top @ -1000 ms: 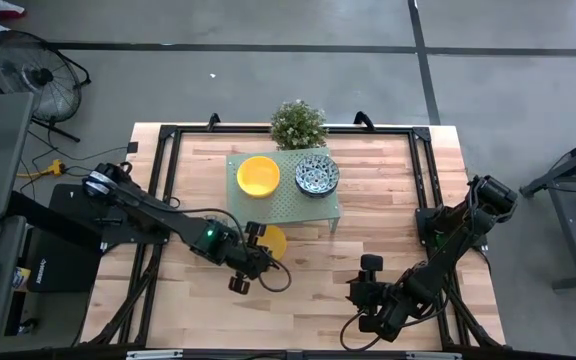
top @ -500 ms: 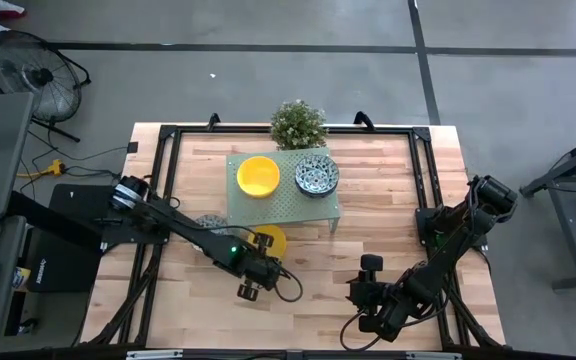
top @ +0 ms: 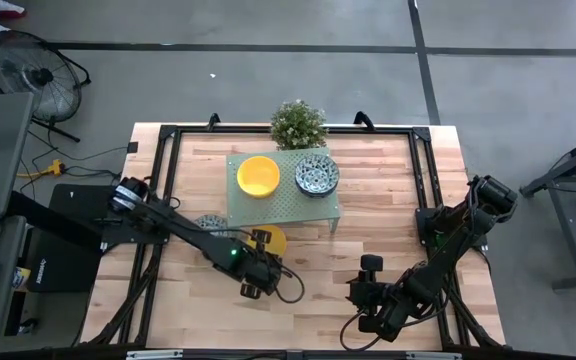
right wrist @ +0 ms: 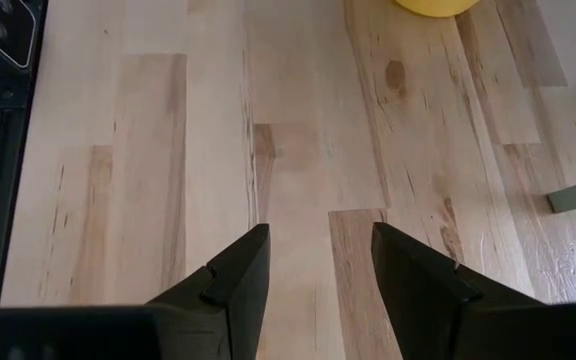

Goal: Pick & Place Mini bowls
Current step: Stack the yellow bowl on top of the yellow bowl on the shelf

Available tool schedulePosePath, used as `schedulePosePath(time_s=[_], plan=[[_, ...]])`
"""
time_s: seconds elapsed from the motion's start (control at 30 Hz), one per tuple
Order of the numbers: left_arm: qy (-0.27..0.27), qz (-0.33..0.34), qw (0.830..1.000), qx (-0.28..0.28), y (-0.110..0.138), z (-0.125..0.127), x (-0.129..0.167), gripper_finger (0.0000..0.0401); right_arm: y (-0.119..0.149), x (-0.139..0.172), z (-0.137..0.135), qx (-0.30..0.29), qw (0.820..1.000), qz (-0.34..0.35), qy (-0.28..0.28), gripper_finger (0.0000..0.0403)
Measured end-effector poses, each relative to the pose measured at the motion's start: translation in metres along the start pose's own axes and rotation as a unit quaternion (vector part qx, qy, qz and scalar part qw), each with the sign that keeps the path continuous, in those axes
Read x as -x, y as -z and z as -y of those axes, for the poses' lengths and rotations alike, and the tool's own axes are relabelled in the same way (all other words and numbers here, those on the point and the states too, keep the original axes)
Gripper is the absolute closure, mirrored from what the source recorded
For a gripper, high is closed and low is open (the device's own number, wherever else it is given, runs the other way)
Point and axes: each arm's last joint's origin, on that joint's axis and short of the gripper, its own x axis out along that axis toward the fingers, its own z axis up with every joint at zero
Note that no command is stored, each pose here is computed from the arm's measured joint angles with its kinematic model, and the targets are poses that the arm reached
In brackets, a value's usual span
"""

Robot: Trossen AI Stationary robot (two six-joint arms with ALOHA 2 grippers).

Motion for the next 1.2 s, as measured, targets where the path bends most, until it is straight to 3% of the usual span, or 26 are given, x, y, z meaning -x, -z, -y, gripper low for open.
schedulePosePath(time_s=[0.27,0.63,1.0,1.2], plan=[[-0.012,-0.016,0.998,0.064,0.005,0.0047,0.003,0.0401,0.0,0.0,0.0,0.0,1.0,0.0,0.0,0.0238],[-0.011,-0.029,0.999,0.044,0.0073,0.0037,0.0029,0.0396,-0.0002,0.0,-0.0002,-0.001,1.0,0.001,-0.001,0.0238],[-0.006,-0.03,0.999,0.018,0.0073,0.004,0.0029,0.0291,-0.0002,0.0,-0.0002,0.001,1.0,0.001,-0.001,0.0238],[-0.013,-0.029,0.999,-0.006,0.0072,0.0036,0.0027,0.0273,-0.0002,0.0,-0.0002,0.0,1.0,0.001,-0.001,0.0238]])
